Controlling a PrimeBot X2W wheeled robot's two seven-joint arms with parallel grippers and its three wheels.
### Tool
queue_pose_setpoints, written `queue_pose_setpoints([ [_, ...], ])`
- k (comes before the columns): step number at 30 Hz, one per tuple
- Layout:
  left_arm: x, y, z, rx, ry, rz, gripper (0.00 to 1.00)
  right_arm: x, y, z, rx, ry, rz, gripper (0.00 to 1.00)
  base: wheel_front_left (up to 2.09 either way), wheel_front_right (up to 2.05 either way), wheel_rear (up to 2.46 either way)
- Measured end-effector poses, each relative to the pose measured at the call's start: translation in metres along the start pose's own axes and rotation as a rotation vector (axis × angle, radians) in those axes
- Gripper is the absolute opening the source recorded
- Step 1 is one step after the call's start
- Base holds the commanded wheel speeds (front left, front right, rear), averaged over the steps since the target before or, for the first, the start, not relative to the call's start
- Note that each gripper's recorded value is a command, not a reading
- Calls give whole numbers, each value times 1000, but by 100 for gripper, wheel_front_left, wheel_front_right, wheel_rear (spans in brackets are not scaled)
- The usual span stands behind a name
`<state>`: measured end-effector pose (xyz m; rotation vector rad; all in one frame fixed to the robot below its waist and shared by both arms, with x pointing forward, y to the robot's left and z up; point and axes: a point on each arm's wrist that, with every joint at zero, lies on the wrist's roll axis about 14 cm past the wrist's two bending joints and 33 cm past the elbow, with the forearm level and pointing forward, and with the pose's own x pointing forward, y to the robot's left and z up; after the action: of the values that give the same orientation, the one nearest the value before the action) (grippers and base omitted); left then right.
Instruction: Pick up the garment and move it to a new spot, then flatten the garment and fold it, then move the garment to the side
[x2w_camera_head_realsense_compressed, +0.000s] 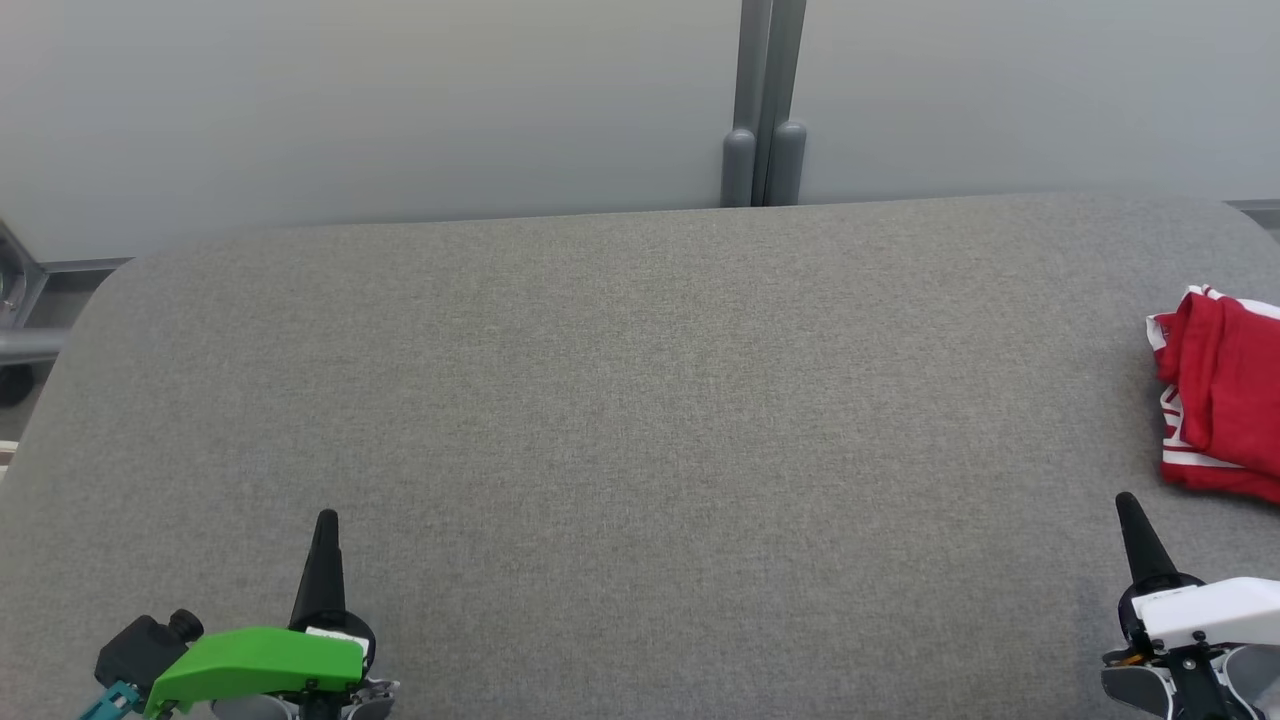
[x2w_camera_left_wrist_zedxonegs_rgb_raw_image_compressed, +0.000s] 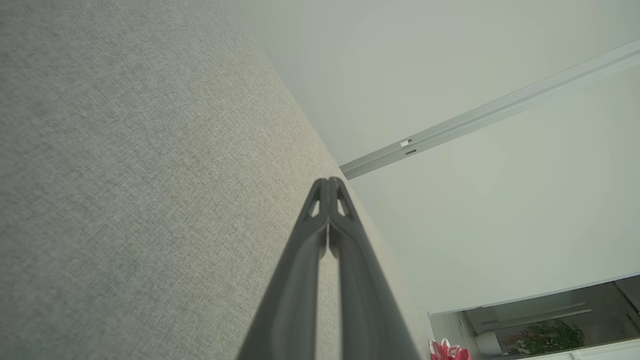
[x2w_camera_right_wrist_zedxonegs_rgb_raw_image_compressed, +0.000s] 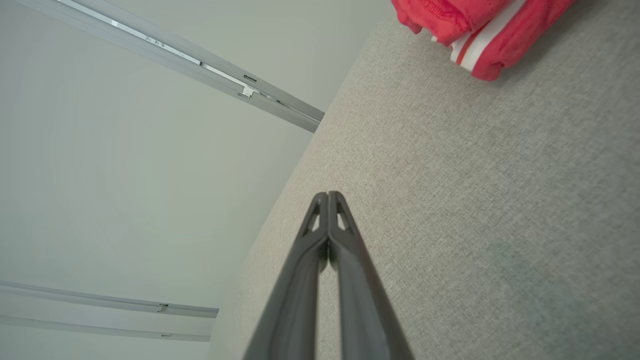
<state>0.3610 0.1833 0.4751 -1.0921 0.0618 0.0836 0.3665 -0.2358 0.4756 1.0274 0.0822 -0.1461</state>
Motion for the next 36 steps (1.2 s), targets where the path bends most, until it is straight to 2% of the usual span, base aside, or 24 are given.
queue_pose_setpoints([
  [36, 18, -28, -8, -319, 28, -61, 0, 7, 13, 14, 367, 12, 78, 0, 0, 0, 0],
])
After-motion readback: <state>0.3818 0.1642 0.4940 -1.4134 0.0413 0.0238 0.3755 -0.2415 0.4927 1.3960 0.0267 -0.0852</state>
